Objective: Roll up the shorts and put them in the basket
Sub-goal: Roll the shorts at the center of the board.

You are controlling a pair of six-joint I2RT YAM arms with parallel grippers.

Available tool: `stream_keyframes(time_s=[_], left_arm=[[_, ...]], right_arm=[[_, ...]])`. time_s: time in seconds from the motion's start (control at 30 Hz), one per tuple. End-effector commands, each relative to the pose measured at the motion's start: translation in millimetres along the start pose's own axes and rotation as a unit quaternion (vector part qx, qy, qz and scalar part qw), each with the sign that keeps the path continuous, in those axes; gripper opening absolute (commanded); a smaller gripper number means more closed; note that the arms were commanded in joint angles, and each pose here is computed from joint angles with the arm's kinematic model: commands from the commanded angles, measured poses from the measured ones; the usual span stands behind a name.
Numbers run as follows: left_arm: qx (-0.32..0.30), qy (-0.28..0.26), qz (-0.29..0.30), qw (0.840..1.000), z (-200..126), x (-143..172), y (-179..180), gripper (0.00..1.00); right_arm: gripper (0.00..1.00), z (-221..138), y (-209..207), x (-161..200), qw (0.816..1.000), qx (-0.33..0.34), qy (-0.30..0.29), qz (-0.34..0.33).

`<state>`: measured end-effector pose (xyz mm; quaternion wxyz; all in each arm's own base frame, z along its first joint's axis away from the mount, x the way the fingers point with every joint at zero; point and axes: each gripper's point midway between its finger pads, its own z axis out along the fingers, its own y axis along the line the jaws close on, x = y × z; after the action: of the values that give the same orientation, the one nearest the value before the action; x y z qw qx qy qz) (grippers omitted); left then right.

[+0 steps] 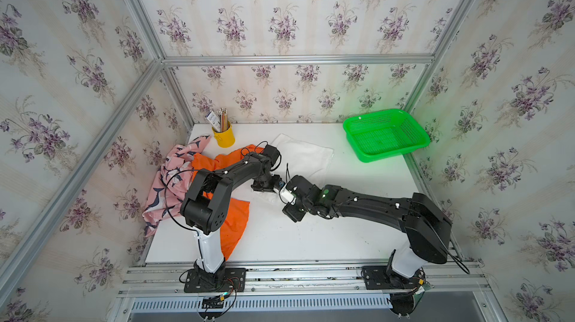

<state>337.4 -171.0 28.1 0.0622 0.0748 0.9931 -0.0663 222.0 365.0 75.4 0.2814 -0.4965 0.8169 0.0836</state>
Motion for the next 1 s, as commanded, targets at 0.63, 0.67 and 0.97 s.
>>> stream_keyframes(time_s=[0.63, 0.67, 0.97], left_arm=[[0.029, 0.004, -0.023, 0.999, -17, 10, 41, 0.69], [0.032, 0.007, -0.022, 0.999, -17, 11, 40, 0.69], [0.045, -0.051, -0.003, 0.998, -72, 11, 32, 0.71]], right_arm=[[0.14, 30, 9, 47, 0.995, 0.005, 0.057, -0.078], [0.14, 25, 20, 50, 0.995, -0.036, 0.067, -0.061], [0.12, -28, 74, 24, 0.933, -0.328, 0.074, 0.128]])
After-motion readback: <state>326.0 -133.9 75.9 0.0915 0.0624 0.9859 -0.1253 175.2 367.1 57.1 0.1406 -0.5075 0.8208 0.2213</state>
